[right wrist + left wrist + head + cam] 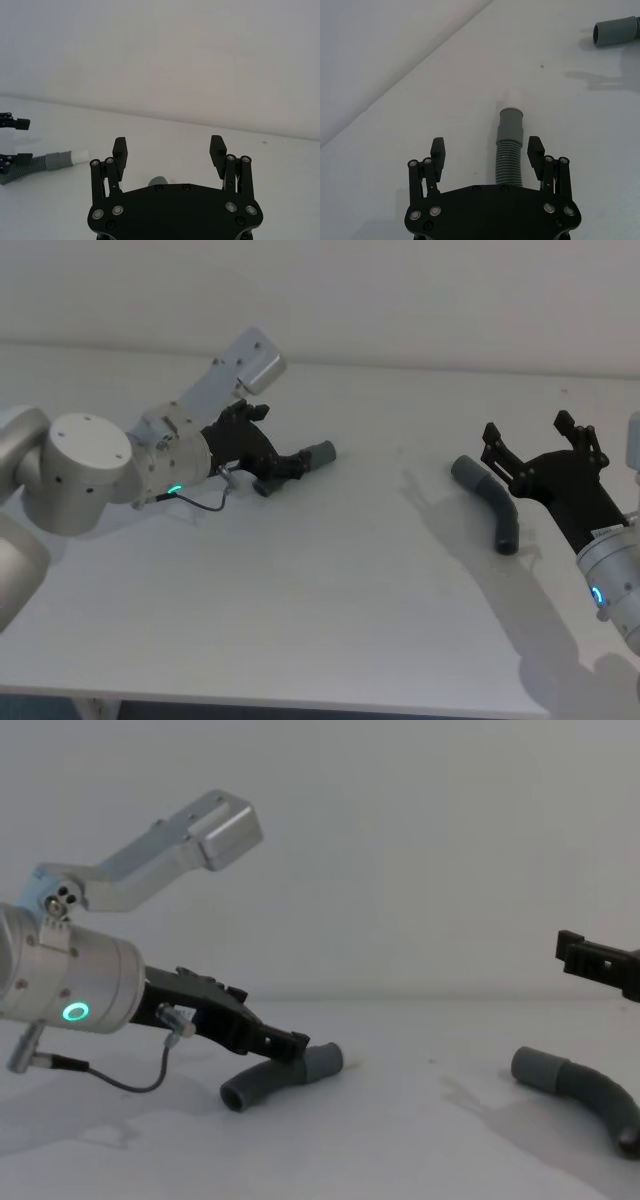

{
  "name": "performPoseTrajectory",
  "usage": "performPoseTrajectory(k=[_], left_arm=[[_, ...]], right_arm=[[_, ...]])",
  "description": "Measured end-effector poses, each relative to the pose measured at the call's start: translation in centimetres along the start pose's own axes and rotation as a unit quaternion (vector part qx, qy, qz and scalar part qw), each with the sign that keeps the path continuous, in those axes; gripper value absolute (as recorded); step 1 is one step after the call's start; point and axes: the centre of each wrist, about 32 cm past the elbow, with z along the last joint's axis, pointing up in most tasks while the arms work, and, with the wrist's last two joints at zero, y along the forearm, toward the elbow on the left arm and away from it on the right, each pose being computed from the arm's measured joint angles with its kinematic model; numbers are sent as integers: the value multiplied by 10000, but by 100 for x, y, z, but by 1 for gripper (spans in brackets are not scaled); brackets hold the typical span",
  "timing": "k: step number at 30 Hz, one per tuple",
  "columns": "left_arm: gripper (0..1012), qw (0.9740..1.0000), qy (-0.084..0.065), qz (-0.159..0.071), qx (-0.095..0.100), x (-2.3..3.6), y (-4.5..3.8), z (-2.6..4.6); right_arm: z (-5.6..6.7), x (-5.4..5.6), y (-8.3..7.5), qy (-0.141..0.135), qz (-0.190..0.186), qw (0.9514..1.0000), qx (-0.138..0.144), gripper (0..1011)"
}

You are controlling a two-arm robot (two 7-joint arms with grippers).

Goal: Use both hands to pick up one end of the pipe from the table, align the ends, and insert them.

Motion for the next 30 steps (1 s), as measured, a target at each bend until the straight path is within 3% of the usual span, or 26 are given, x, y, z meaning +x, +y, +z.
performPoseTrajectory(k=[13,30], left_arm=[[1001,10000,-2,-68,67,-58,-137,-30],[1001,9999,115,-1,107,-113,-230,-52]], right_arm=[[0,0,0,0,0,10000,0,1000],[0,0,0,0,0,10000,0,1000]])
